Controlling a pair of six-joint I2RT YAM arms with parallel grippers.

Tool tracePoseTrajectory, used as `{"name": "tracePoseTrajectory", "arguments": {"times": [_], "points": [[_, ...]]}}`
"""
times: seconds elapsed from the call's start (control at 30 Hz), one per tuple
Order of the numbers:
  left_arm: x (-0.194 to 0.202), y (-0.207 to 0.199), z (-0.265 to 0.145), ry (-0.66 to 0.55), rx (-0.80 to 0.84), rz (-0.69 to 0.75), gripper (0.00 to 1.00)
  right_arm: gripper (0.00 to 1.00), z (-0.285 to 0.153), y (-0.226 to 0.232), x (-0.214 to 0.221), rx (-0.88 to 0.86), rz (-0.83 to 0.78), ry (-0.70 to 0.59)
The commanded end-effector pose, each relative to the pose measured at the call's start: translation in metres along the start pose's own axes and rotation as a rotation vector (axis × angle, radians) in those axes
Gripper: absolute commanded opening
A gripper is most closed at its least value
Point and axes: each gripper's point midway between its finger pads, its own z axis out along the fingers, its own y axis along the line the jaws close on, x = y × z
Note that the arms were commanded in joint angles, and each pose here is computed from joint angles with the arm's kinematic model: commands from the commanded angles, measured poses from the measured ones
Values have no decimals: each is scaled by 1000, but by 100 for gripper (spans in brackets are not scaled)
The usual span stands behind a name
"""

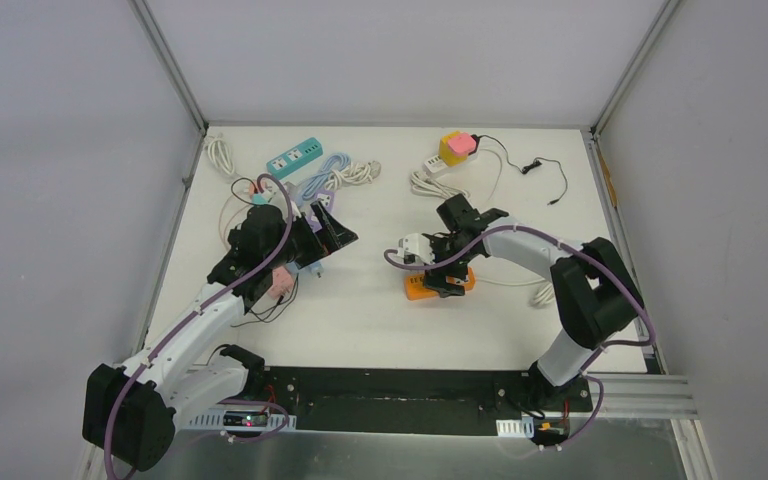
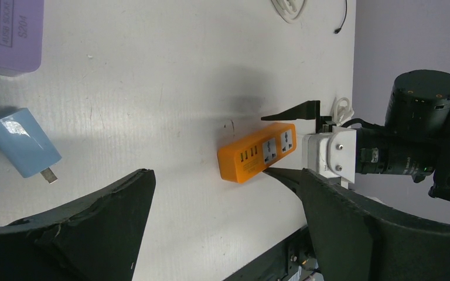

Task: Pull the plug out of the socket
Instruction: Pick up the socket from the center of the board.

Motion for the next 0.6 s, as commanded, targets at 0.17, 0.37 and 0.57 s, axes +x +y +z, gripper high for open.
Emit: {"name": "tracePoseTrajectory", "arguments": {"times": [0.17,0.37,0.57], "points": [[-8,-10,-2,-50,33,3,96,76,8,-8,3,38,6,25],[-8,-8,-1,-47,25,2,96,69,9,-6,4,33,1,32],[-8,-7,1,-45,21,2,96,53,9,-4,8,28,-6,49]]}}
